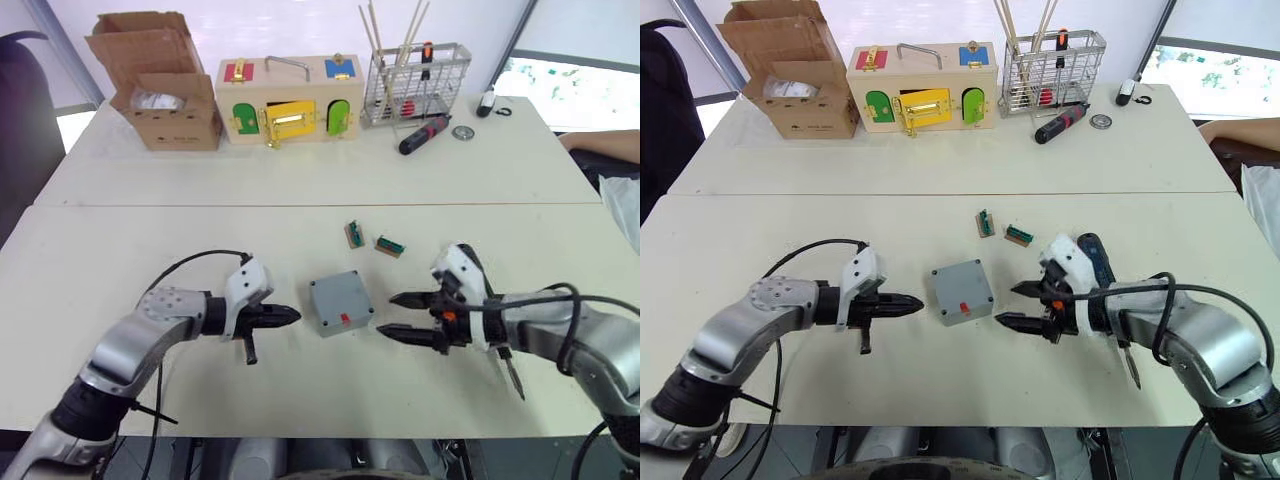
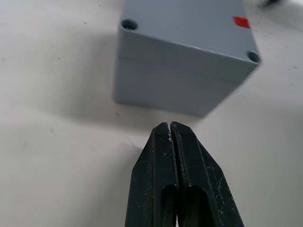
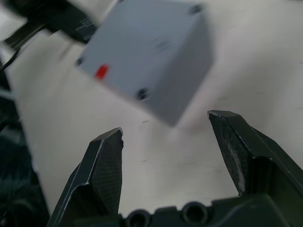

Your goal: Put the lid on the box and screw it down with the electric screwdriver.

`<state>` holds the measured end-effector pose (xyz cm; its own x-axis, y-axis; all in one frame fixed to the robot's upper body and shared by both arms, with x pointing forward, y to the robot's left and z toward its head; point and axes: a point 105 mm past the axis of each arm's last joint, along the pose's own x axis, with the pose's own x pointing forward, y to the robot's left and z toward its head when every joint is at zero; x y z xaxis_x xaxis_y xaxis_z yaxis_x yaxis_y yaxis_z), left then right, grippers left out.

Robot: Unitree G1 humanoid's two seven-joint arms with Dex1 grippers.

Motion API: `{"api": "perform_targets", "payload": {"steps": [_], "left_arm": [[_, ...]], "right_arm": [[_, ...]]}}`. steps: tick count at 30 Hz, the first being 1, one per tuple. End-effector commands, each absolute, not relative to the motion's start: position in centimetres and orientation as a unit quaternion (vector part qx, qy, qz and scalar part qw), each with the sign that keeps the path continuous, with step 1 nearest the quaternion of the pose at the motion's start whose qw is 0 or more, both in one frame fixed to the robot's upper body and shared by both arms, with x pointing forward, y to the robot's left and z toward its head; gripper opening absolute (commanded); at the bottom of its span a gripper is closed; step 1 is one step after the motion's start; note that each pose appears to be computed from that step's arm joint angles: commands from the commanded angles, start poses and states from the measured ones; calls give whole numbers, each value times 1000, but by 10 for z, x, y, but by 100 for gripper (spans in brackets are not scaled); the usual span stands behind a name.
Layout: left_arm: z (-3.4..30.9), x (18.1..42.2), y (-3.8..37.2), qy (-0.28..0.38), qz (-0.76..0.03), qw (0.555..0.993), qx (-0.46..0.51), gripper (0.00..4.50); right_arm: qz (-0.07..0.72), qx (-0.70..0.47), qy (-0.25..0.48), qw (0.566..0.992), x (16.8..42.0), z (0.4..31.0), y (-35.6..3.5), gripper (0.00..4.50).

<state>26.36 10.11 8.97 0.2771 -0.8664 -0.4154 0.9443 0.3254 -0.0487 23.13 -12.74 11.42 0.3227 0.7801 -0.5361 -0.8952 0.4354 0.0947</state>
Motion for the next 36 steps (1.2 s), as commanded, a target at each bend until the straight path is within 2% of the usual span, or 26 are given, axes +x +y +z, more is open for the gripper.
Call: {"api": "perform_targets", "payload": {"steps": [1, 22, 28, 30, 33, 36], "left_arm": [[95, 268, 94, 168, -578, 791, 112, 0], [97, 282, 73, 136, -591, 787, 118, 0], [101, 280, 77, 140, -593, 784, 118, 0], [101, 275, 92, 156, -594, 777, 136, 0], [119, 270, 118, 164, -593, 771, 168, 0], [173, 266, 117, 120, -609, 772, 141, 0]], "right_arm": [[536, -129, 232, 801, 232, 117, -118, 321], [541, -95, 222, 806, 232, 118, -108, 321], [514, -114, 221, 821, 237, 120, -120, 321], [492, -136, 219, 831, 242, 127, -135, 321], [449, -145, 198, 859, 251, 166, -163, 321], [399, -90, 206, 889, 255, 208, -201, 321]]}}
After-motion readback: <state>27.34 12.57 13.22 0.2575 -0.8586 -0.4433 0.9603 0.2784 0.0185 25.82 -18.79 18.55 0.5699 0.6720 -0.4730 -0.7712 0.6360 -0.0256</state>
